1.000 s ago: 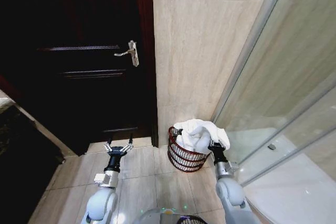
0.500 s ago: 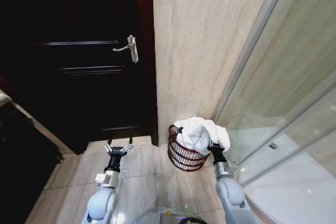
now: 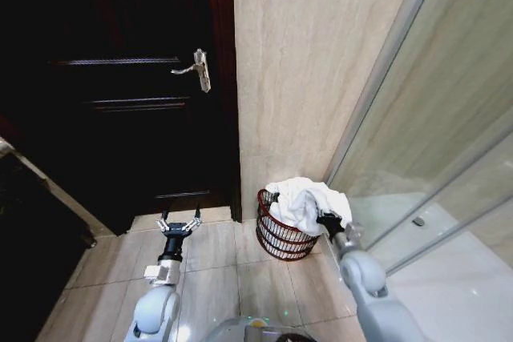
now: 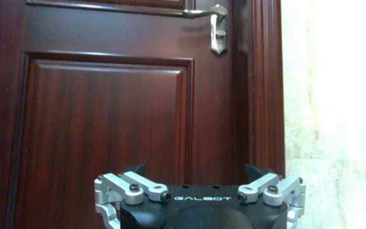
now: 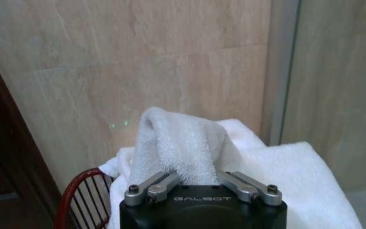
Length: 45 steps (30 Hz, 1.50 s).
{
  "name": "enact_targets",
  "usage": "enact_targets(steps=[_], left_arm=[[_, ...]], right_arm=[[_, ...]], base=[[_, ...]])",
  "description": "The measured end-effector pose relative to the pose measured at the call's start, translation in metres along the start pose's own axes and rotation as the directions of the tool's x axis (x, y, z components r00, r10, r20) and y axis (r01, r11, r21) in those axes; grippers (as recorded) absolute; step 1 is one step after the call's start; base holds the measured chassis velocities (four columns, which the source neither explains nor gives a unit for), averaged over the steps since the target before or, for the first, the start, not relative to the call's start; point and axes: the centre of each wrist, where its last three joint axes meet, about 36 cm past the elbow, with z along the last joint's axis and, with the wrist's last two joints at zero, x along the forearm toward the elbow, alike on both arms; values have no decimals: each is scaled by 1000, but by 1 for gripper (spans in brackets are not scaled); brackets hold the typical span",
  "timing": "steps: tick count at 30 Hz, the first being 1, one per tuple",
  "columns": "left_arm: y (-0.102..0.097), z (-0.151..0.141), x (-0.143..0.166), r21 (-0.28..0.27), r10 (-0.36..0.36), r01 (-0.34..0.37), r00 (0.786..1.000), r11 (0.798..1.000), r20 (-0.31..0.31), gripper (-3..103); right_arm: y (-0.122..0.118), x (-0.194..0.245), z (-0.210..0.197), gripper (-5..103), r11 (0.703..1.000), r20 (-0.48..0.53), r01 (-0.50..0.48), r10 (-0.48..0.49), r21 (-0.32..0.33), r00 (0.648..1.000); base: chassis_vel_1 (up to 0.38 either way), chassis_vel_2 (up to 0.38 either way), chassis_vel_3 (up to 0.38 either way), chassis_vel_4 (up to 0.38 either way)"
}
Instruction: Discard the used towel into the hamper.
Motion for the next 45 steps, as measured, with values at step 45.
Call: enact_targets(steps=[45], left_arm=[[22, -14, 1, -40, -80, 83, 995, 996, 63, 100]], right_arm=[[33, -158, -19, 5, 985, -454, 67, -134, -162, 881]], base=[[0, 0, 0, 0]])
